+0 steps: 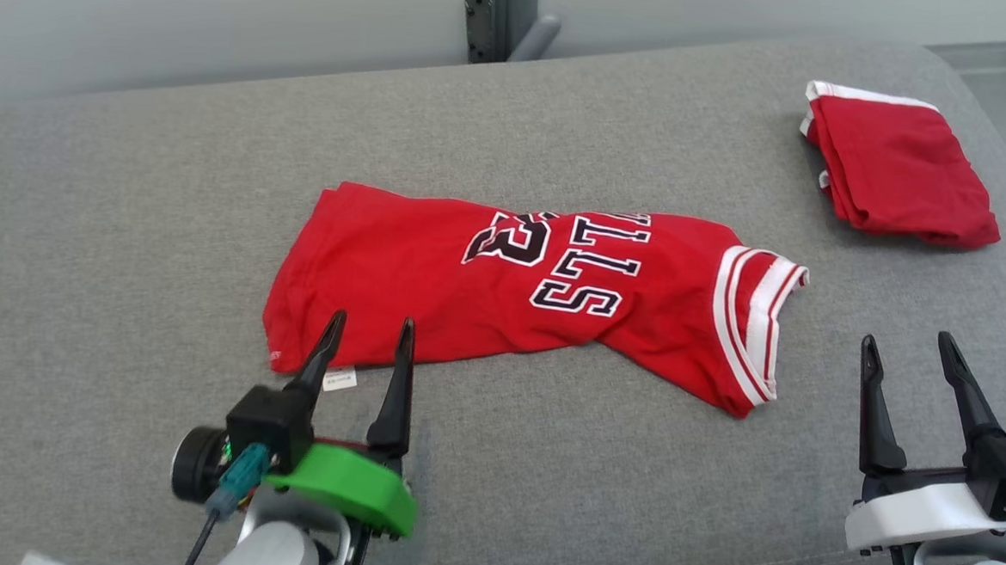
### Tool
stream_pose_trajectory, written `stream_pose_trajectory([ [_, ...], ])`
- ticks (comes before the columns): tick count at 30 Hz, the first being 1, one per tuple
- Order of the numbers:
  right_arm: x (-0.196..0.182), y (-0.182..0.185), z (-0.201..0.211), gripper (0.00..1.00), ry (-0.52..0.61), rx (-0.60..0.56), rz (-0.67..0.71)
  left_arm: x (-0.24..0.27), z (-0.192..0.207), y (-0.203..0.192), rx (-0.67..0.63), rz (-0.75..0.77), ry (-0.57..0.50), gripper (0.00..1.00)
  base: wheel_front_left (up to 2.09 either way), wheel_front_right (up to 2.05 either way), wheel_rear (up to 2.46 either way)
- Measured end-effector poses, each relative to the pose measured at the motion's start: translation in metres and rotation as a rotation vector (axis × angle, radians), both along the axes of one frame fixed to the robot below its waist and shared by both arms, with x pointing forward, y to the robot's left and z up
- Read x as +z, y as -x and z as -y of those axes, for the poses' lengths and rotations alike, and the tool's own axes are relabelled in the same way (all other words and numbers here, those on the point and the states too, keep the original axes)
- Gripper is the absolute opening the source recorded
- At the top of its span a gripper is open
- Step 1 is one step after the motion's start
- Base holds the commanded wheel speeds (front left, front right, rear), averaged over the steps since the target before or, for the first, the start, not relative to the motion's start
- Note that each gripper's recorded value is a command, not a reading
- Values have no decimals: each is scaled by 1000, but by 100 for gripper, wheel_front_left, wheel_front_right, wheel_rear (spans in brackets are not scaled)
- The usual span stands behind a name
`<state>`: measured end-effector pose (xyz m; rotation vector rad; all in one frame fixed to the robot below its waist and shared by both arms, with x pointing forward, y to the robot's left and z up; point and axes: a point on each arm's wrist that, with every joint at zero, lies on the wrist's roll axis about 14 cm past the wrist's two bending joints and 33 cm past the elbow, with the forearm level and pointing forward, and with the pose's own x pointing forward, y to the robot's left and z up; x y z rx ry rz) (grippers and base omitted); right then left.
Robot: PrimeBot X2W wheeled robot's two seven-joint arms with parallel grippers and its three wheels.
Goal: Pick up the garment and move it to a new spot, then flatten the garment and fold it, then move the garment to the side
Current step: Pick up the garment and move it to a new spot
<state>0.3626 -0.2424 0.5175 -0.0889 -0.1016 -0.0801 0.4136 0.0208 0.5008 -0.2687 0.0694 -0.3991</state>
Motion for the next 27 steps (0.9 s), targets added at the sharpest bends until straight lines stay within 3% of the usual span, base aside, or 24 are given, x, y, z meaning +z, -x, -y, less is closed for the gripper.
stream_pose_trajectory([
  [4, -1, 9, -5, 100, 12, 23, -5, -5, -57, 36, 133, 38, -99, 100, 0, 0, 0],
  [16, -9, 12, -32, 100, -2, 103, -24, -19, -158, 98, 413, 11, -137, 100, 0, 0, 0],
  [27, -22, 17, -45, 100, -12, 135, -64, -20, -188, 121, 478, 30, -149, 100, 0, 0, 0],
])
